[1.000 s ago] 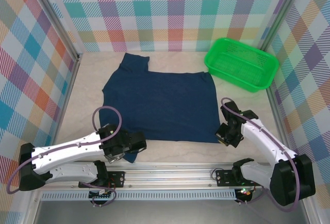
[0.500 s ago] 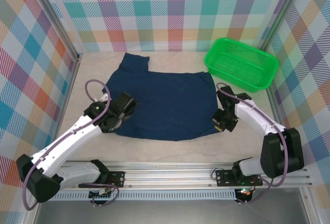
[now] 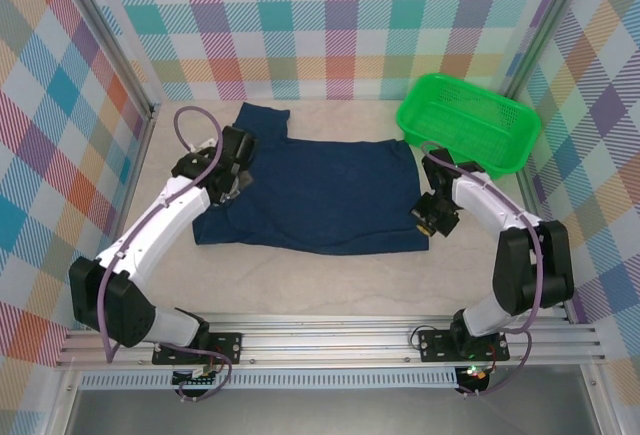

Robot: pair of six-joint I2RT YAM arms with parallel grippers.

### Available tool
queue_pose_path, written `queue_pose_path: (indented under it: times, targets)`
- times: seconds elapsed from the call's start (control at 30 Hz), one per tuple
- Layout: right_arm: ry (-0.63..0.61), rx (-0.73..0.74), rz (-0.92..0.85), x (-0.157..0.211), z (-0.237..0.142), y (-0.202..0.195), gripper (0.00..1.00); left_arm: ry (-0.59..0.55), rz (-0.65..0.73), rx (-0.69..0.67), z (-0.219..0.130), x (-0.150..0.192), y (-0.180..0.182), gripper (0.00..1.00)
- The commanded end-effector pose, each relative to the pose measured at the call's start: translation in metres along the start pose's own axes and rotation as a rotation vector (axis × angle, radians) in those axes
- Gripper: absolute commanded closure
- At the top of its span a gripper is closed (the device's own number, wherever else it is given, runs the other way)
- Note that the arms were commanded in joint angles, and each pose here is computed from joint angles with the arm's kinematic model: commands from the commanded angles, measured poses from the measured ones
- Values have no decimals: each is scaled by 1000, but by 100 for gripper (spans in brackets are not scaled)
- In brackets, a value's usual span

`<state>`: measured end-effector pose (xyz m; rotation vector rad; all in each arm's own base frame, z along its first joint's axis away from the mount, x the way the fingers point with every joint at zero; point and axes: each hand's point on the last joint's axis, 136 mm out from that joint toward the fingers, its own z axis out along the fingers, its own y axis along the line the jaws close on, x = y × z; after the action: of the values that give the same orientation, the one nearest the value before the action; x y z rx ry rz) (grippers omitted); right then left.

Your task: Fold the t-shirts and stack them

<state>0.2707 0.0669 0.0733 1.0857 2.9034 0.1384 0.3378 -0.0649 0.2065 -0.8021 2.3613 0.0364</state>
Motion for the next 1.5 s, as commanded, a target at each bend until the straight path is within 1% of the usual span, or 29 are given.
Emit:
queue_pose_path:
  times: [0.0,0.23,0.47,0.8,1.0,1.2,1.47]
  targets:
    - [-19,5,-12,-12,-2,6,100,-36,18,-3,1,-21,-1,100]
    - [-22,-13,-12,-25,-1,20,100,-55,13,-17,13,-37,-2,100]
    - [-23,-23,-15,-38,2,34,100,-55,27,-37,27,-43,-5,100]
    - [-30,0,-1,-51,6,39,100,-76,23,-82,37,-58,2,100]
    - [-31,18,6,-54,9,40,100,-86,32,-44,40,-66,-9,100]
    - [-28,18,13,-54,11,41,100,-76,48,-61,49,-67,-14,100]
    - [-34,18,18,-59,12,43,100,-70,67,-135,62,-66,-2,100]
